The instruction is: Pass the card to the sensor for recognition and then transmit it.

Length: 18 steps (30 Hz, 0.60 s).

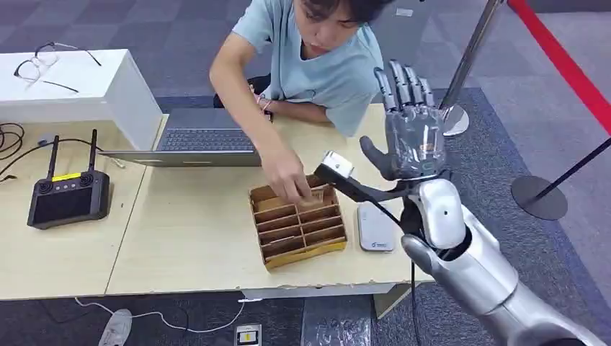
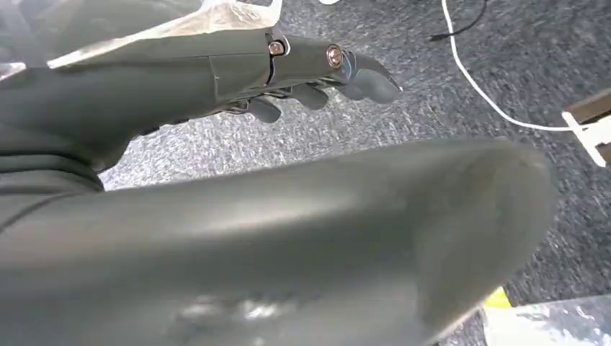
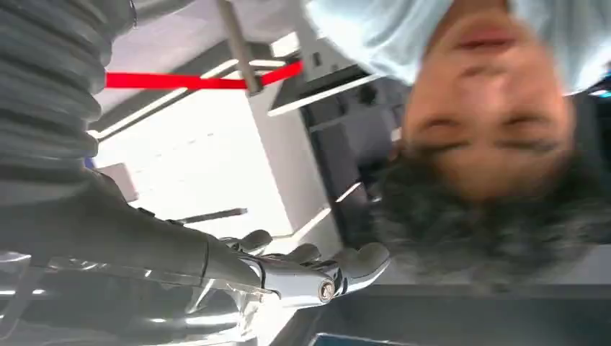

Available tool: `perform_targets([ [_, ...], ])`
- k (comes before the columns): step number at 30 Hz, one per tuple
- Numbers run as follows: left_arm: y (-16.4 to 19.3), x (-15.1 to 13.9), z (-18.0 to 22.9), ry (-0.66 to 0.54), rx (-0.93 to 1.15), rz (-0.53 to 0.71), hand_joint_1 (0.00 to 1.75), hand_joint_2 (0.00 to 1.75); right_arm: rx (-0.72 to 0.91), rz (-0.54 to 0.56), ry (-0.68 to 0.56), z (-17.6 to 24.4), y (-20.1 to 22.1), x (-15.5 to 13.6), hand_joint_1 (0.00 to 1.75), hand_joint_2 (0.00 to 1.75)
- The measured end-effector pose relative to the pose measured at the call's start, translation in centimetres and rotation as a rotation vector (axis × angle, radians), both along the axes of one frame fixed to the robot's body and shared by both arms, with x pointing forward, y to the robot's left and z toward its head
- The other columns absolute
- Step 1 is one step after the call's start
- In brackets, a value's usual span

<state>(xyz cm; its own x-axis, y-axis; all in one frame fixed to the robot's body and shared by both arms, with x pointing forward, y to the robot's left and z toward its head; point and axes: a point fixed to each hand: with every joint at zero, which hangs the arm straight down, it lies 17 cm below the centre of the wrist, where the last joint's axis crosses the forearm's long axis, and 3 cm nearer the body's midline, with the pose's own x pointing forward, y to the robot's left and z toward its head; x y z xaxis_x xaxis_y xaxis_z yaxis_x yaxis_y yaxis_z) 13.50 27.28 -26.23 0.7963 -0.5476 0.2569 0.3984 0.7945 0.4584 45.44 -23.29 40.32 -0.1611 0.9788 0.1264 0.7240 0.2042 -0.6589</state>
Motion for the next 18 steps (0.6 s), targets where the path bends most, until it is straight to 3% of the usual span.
perform_targets([
  [9,0.3,-0.4,-0.1,0.006,0.0,0.03,0.0,0.0,0.084,-0.087,-0.051,-0.1,-6.8,-4.0,0.0,1.75],
  [18,0.5,-0.4,-0.1,0.006,-0.001,0.047,0.0,0.0,0.132,-0.171,-0.018,-2.8,-12.2,-6.8,0.0,1.75],
])
